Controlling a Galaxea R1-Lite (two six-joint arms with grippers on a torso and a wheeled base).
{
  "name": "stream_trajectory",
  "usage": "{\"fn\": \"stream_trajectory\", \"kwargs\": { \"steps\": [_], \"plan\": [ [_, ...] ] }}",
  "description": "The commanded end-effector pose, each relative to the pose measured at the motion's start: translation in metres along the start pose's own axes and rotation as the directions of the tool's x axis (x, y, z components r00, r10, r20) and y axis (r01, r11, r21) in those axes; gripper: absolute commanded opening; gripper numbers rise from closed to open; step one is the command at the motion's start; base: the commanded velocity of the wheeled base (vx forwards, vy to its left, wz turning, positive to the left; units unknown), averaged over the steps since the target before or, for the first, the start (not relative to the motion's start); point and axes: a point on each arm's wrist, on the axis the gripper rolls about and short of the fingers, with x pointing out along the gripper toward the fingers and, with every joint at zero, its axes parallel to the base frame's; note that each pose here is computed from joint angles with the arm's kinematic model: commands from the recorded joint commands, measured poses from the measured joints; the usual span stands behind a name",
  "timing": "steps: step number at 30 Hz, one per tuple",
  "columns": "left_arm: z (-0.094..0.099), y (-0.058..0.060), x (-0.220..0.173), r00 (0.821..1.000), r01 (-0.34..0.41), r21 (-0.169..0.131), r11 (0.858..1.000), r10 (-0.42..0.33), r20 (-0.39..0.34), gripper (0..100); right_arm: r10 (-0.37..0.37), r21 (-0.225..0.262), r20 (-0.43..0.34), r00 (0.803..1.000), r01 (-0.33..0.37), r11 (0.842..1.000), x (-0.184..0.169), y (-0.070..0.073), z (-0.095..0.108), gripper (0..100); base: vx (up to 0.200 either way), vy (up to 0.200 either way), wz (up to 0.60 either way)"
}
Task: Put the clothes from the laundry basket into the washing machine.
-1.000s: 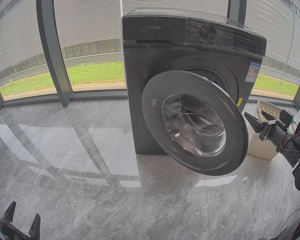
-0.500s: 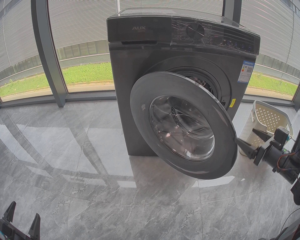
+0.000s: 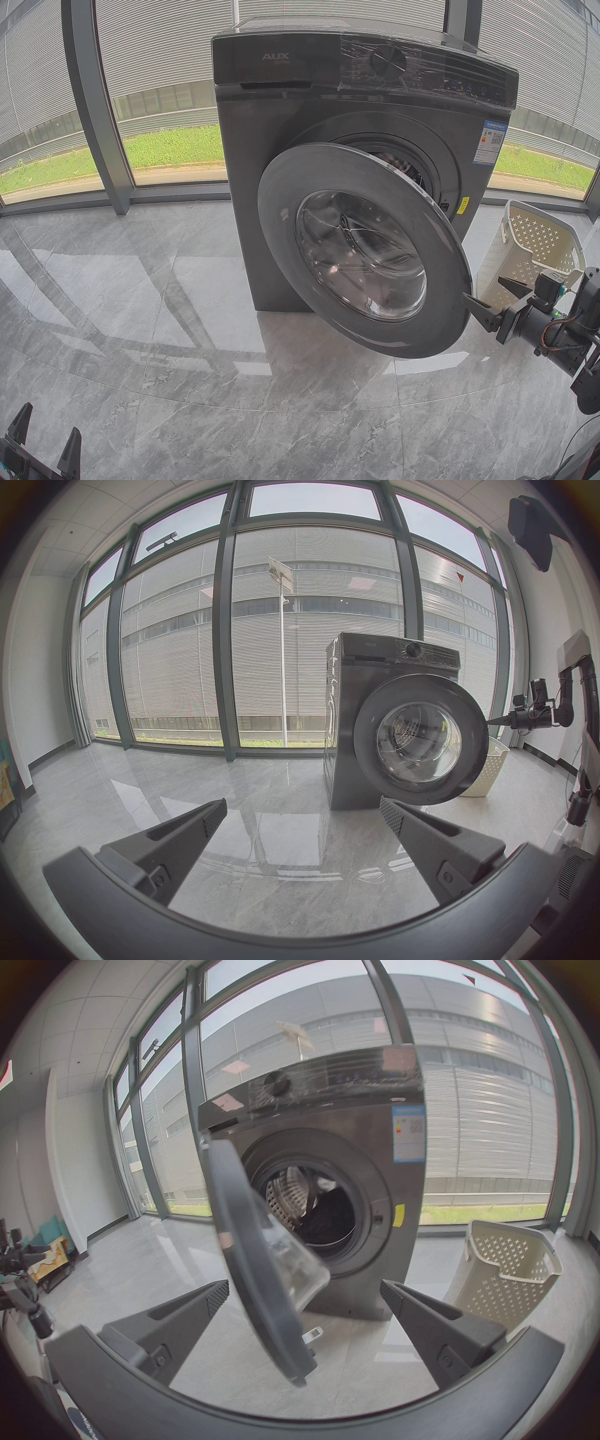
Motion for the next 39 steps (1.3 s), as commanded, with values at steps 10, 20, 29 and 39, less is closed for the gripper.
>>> {"fn": "stream_trajectory", "kwargs": {
  "steps": [10,20,29,39],
  "plan": [
    [-0.005,0.000,0.000,1.000,-0.001,0.000,1.000,0.001,-0.006,100,-0.190,-0.007,0.085,0.978,0.191,0.982,0.019,-0.035,-0.001,100,0.000,0.000,0.00],
    [-0.005,0.000,0.000,1.000,-0.004,-0.003,1.000,0.004,-0.006,100,0.005,-0.026,-0.059,0.998,-0.006,1.000,0.001,-0.004,-0.030,100,0.000,0.000,0.00],
    [-0.005,0.000,0.000,1.000,-0.001,-0.003,1.000,0.001,-0.006,100,0.135,-0.020,-0.094,0.986,-0.138,0.990,-0.002,0.021,-0.037,100,0.000,-0.178,0.00],
    [-0.005,0.000,0.000,1.000,-0.001,0.000,1.000,0.001,-0.006,100,0.218,-0.020,-0.020,0.976,-0.219,0.976,0.000,0.040,-0.029,0,0.000,-0.060,0.00]
  ]
}}
